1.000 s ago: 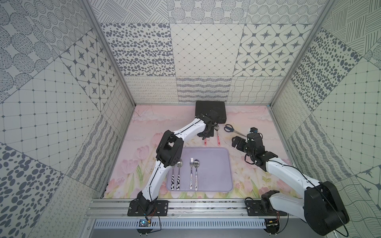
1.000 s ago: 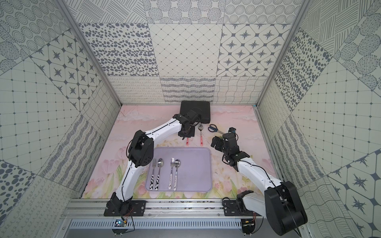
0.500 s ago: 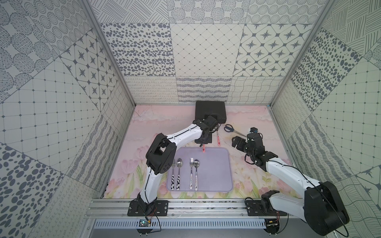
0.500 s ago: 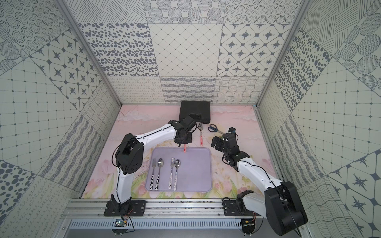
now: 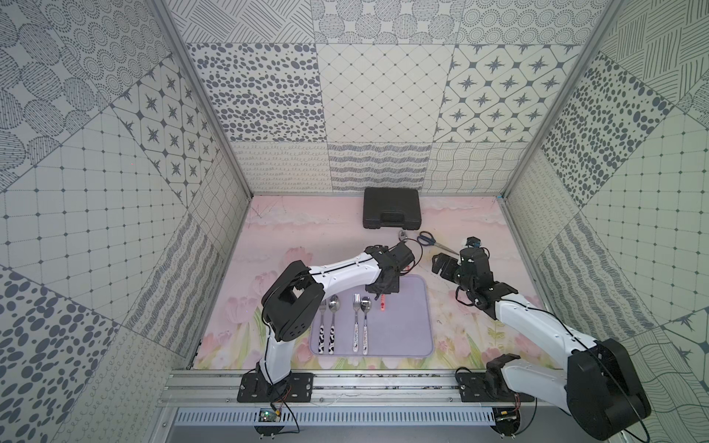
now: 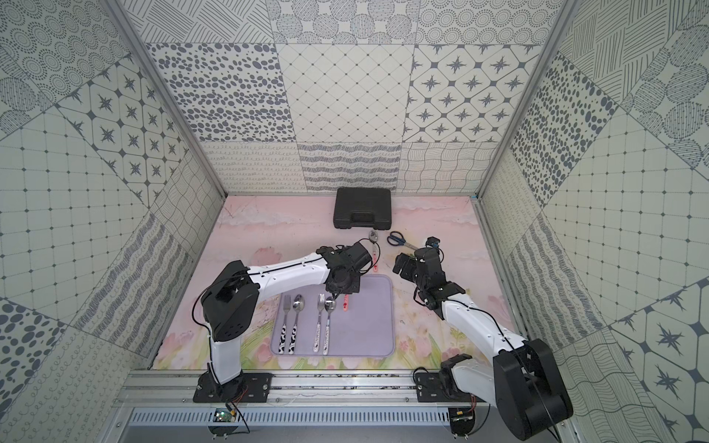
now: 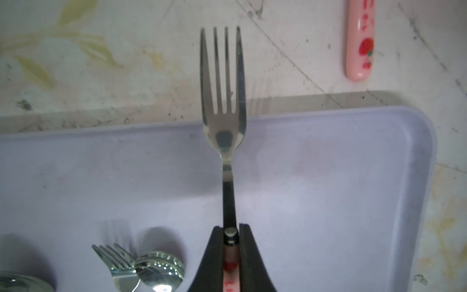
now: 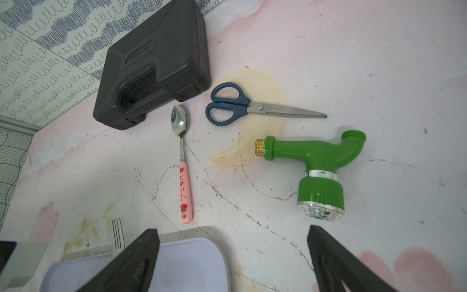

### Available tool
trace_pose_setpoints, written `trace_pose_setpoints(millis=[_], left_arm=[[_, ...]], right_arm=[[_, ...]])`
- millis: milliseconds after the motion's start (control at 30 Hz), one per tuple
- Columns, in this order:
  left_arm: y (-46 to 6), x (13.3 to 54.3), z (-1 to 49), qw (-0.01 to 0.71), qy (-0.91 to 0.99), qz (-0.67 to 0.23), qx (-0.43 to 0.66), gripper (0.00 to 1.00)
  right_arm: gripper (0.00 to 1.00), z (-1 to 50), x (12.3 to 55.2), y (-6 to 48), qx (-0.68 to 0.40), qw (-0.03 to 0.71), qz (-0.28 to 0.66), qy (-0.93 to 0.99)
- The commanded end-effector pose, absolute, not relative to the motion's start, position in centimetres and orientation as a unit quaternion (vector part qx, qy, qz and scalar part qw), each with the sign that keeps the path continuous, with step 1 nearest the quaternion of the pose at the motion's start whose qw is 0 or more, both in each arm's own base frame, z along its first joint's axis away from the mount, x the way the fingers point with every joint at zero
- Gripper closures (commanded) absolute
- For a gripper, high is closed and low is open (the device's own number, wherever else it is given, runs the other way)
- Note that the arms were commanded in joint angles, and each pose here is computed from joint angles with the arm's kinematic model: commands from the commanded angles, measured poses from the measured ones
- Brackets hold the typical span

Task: Set the spoon and fork side by side
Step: Place the fork on the tray.

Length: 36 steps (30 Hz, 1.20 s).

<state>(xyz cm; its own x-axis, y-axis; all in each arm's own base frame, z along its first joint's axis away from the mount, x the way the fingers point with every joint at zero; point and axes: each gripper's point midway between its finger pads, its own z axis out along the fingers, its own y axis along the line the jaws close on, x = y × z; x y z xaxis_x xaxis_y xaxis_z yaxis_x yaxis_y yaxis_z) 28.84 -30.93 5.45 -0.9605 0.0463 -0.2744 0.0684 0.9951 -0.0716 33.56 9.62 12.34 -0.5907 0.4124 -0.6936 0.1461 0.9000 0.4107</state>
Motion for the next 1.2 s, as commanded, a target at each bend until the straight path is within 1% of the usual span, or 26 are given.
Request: trace_pose_setpoints(millis=[0, 300, 600, 800, 933, 1167], left_arm=[[-31.6, 26.3, 5.3, 0.142, 0.989, -0.035, 0.006, 1.00], [-32.7, 22.1, 4.3, 0.133, 0.991, -0.026, 0.008, 1.00], [-32.1, 19.3, 3.7, 0.139, 0.990, -0.003, -0.005, 1.00], [-31.6, 18.2, 2.8, 0.132, 0.991, 0.007, -0.009, 1.00], [-32.2, 17.6, 2.0, 0.125, 0.992, -0.003, -0.004, 1.00], [-32.3, 17.0, 1.5, 0.120, 0.993, 0.004, -0.005, 1.00]], right_arm=[[0.03, 12.9, 33.7, 9.5, 0.156, 0.438, 0.155, 0.871], [0.03, 12.9, 33.7, 9.5, 0.157, 0.440, 0.155, 0.870], [0.03, 12.7, 33.6, 9.3, 0.158, 0.439, 0.151, 0.872], [0.03, 12.9, 33.6, 9.2, 0.159, 0.443, 0.149, 0.869], [0.03, 13.1, 33.6, 9.2, 0.159, 0.445, 0.152, 0.868], [0.03, 13.3, 33.6, 9.4, 0.159, 0.445, 0.158, 0.867]])
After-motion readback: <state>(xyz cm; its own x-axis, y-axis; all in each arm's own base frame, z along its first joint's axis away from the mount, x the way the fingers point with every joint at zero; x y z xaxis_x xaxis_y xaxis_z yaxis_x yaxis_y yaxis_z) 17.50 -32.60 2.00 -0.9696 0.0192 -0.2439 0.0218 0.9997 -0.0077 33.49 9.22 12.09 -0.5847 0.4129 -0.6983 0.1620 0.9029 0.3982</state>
